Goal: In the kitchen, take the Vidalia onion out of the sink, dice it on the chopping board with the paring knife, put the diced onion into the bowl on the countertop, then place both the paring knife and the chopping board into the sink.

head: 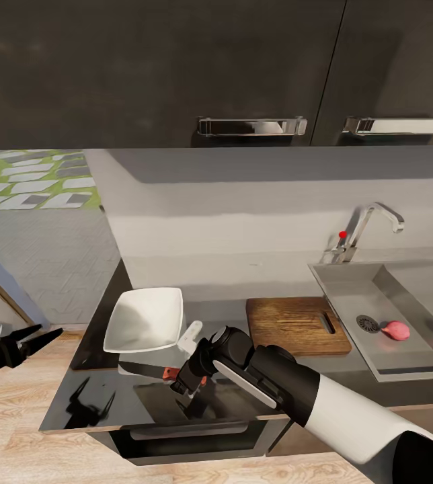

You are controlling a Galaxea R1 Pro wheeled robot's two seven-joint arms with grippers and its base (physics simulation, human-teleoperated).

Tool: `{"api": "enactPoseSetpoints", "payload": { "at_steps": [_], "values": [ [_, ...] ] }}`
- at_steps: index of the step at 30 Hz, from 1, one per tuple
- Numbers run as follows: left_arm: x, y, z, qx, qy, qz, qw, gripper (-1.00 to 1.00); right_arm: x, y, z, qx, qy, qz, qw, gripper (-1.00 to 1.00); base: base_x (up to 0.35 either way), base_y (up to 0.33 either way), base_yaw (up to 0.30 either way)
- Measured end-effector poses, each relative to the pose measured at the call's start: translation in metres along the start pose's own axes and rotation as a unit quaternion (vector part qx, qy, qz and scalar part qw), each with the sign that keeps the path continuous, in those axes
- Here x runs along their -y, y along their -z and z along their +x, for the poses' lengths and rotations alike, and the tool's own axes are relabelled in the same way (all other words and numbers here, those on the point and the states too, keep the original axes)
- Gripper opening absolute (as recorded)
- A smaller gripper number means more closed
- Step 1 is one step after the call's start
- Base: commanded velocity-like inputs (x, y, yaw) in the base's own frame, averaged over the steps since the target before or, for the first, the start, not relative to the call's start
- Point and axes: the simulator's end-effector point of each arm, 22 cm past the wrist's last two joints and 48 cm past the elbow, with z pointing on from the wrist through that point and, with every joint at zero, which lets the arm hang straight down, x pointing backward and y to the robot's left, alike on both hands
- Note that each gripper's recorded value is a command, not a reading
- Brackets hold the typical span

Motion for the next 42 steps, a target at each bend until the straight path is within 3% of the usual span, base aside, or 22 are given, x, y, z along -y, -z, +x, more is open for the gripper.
{"api": "enactPoseSetpoints", "payload": {
  "at_steps": [17, 26, 29, 33, 35, 42],
  "values": [
    [-0.005, 0.007, -0.006, 0.002, 0.0, -0.005, 1.0, 1.0, 0.0, 0.0, 0.0, 0.0, 0.0, 0.0, 1.0, 1.0, 0.0, 0.0, 0.0],
    [-0.033, 0.008, -0.007, 0.003, 0.001, -0.067, 0.9977, 1.0, 0.0, 0.0, 0.0, 0.0, 0.0, 0.0, 1.0, 1.0, 0.0, 0.0, 0.0],
    [-0.049, 0.004, -0.023, 0.018, -0.004, -0.107, 0.9941, 1.0, 0.0, -0.001, 0.001, -0.001, 0.0, -0.001, 1.0, 1.0, 0.0, 0.0, 0.0],
    [-0.052, 0.001, -0.035, 0.025, -0.004, -0.113, 0.9933, 1.0, 0.0, -0.002, 0.002, -0.001, -0.001, -0.002, 1.0, 1.0, 0.0, 0.0, 0.0],
    [-0.049, -0.006, -0.064, 0.041, 0.011, -0.109, 0.9931, 1.0, 0.0, -0.002, 0.001, -0.001, -0.001, -0.002, 1.0, 1.0, 0.0, 0.0, 0.0],
    [-0.048, -0.012, -0.094, 0.058, 0.022, -0.113, 0.9916, 1.0, 0.0, -0.002, 0.002, -0.001, -0.001, -0.003, 1.0, 1.0, 0.0, 0.0, 0.0]
  ]
}}
